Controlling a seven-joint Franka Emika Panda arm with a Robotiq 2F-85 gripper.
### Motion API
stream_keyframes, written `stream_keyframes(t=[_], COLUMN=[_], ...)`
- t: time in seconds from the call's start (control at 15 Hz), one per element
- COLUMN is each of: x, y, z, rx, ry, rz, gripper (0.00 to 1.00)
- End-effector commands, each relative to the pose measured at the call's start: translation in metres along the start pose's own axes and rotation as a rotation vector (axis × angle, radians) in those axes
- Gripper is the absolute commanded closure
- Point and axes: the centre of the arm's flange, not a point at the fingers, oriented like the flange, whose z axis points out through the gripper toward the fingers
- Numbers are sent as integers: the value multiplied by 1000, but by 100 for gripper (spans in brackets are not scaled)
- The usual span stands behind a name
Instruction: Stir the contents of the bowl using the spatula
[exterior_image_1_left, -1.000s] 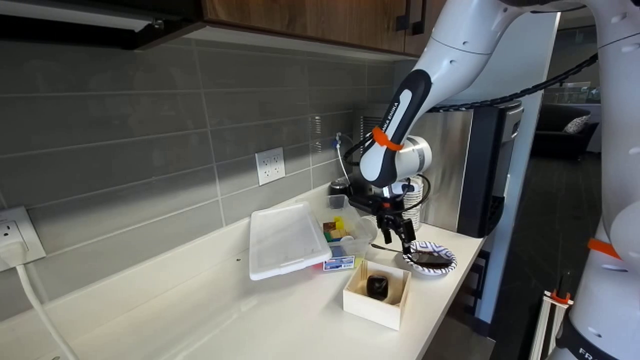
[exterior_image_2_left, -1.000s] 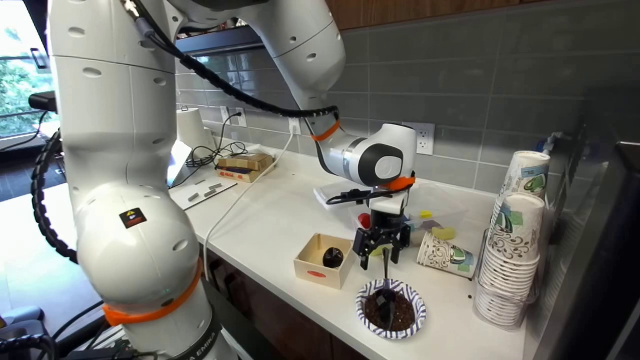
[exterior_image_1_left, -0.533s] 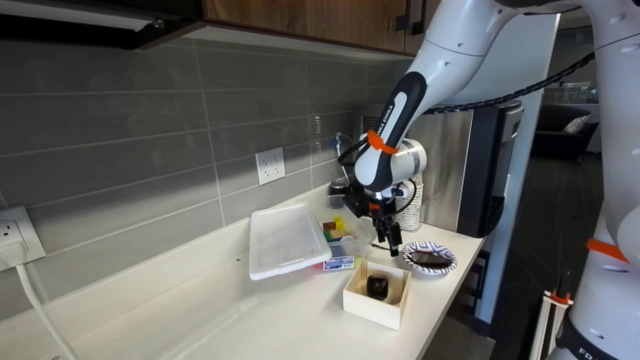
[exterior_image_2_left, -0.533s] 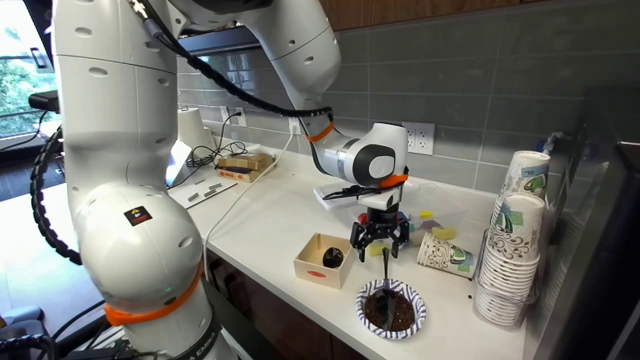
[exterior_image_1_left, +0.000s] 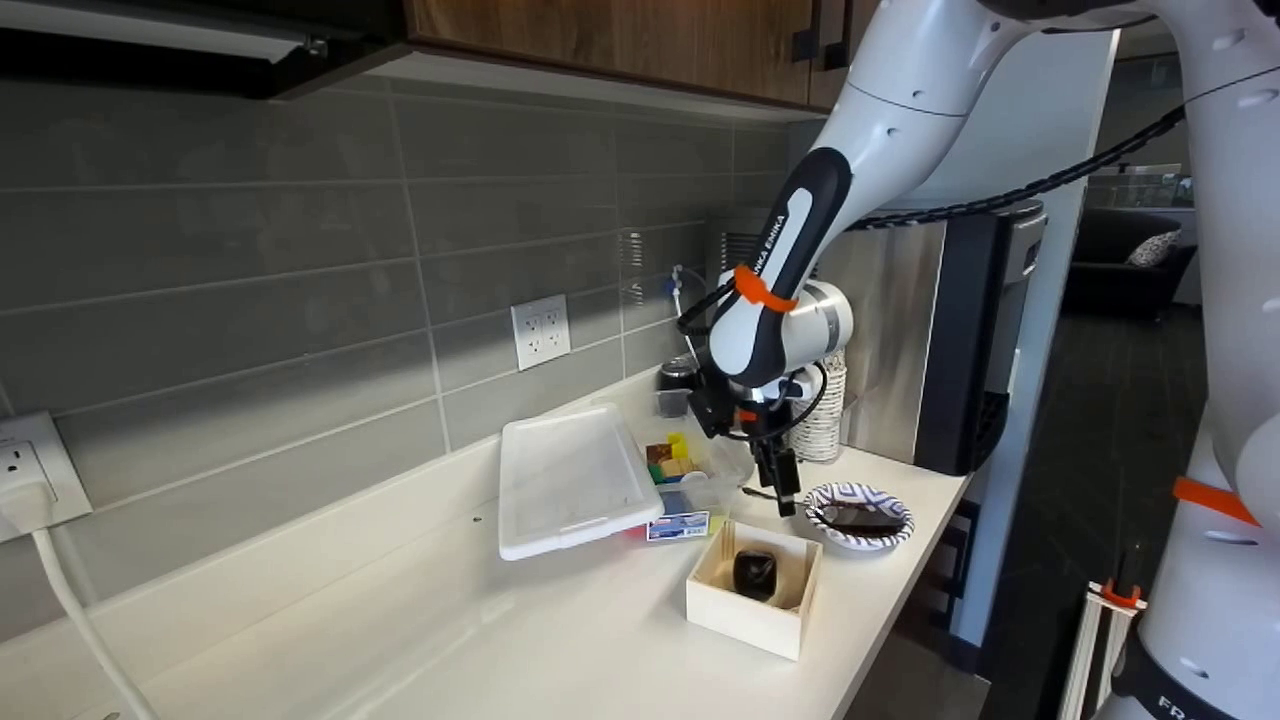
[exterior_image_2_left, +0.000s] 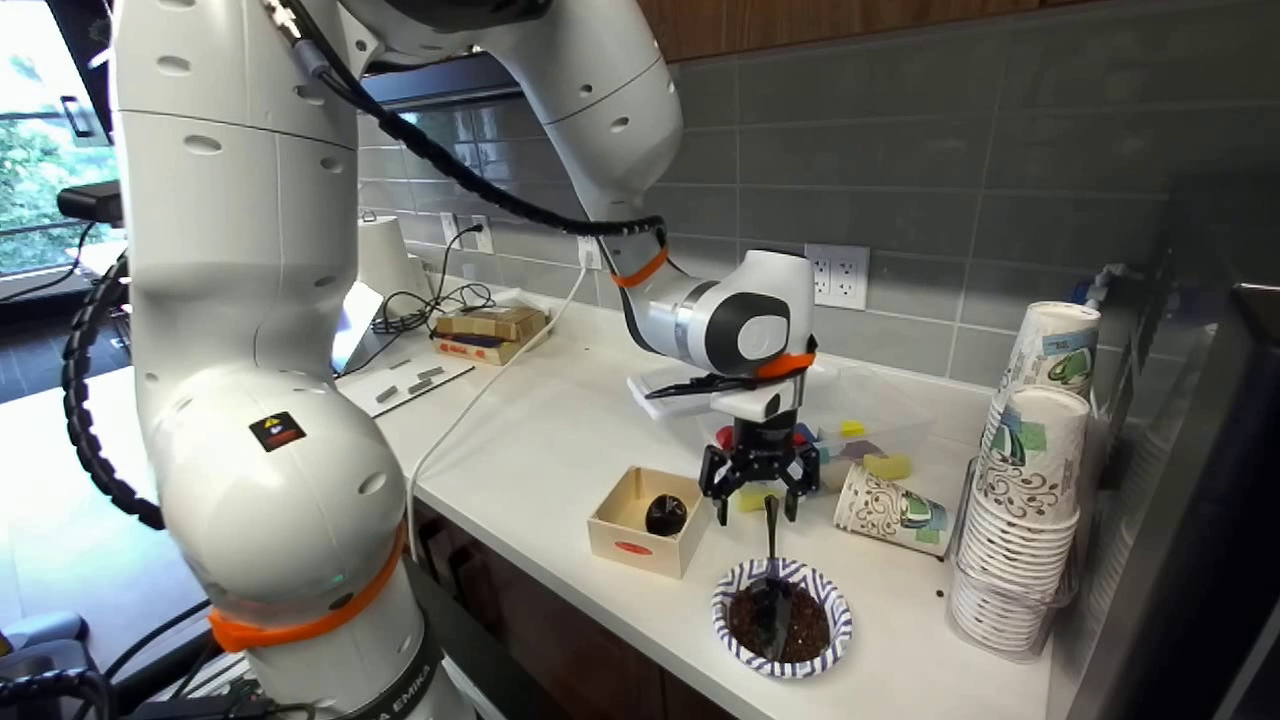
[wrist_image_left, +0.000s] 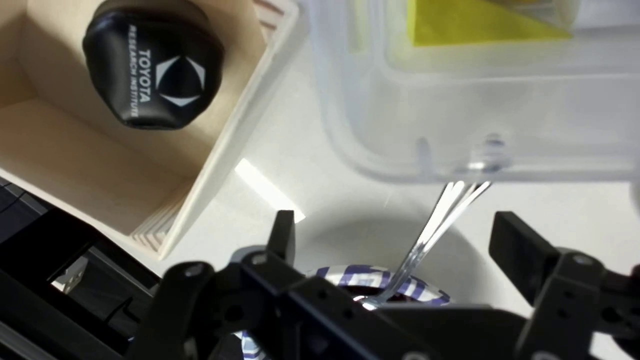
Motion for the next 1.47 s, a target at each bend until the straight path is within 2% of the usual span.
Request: stream_keyframes(t=[0.0, 0.53, 0.6, 0.67, 0.73, 0.8, 1.2, 1.33, 1.4], x=[2, 6, 5, 5, 5, 4, 6, 9, 10], y=[-1, -5, -5, -5, -5, -5, -7, -8, -9], z=[7, 19, 19, 19, 18, 18, 15, 14, 13], rx=[20, 21, 19, 18, 20, 20, 26, 27, 28], ry=[13, 20, 17, 16, 16, 15, 11, 8, 7], rz=[51, 71, 70, 69, 69, 69, 73, 76, 79], gripper=[0, 1, 25, 26, 31, 41, 87, 100, 100])
